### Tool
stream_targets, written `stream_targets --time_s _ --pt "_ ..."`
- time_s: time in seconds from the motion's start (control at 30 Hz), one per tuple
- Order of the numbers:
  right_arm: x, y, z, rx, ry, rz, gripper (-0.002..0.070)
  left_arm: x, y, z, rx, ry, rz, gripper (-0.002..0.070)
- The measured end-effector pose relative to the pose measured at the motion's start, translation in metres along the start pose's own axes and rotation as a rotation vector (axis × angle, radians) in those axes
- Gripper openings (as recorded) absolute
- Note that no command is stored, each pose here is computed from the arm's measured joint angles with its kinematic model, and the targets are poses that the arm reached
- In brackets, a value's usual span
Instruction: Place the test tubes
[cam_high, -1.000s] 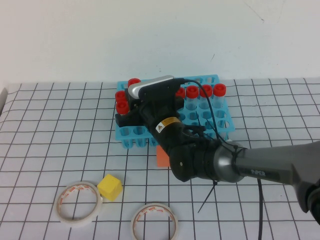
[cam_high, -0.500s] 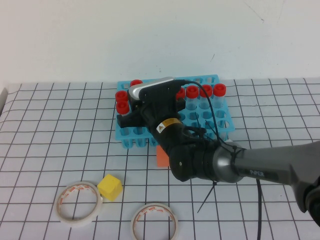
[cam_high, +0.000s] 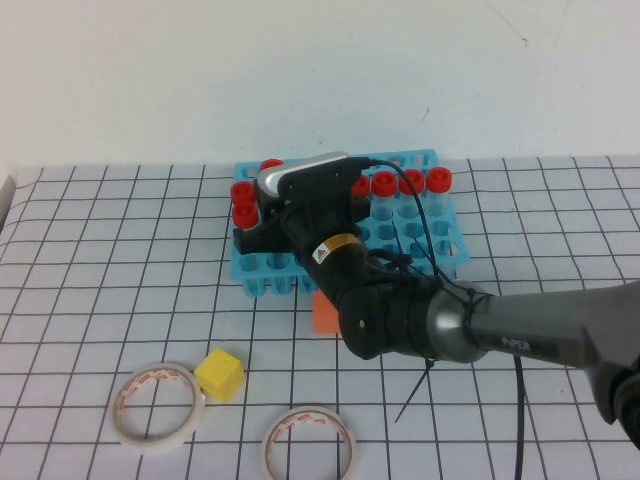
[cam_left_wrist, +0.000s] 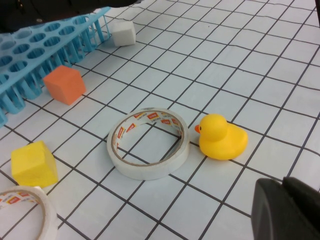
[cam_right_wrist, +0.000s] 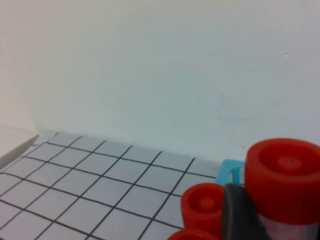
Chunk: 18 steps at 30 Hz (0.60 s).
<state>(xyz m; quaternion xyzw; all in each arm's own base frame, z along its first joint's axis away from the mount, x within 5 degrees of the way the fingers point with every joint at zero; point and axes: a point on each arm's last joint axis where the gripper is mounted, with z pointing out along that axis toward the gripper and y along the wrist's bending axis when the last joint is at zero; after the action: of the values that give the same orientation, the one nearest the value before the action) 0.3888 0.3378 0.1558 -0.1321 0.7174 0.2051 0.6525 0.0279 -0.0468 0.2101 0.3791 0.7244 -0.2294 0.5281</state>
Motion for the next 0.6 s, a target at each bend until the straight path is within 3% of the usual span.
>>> stream_targets --time_s 0.6 --pt "0.0034 0.0016 -0.001 0.001 0.063 -0.024 0.0276 0.0 0.0 0.0 0.0 0.0 0.0 -0.0001"
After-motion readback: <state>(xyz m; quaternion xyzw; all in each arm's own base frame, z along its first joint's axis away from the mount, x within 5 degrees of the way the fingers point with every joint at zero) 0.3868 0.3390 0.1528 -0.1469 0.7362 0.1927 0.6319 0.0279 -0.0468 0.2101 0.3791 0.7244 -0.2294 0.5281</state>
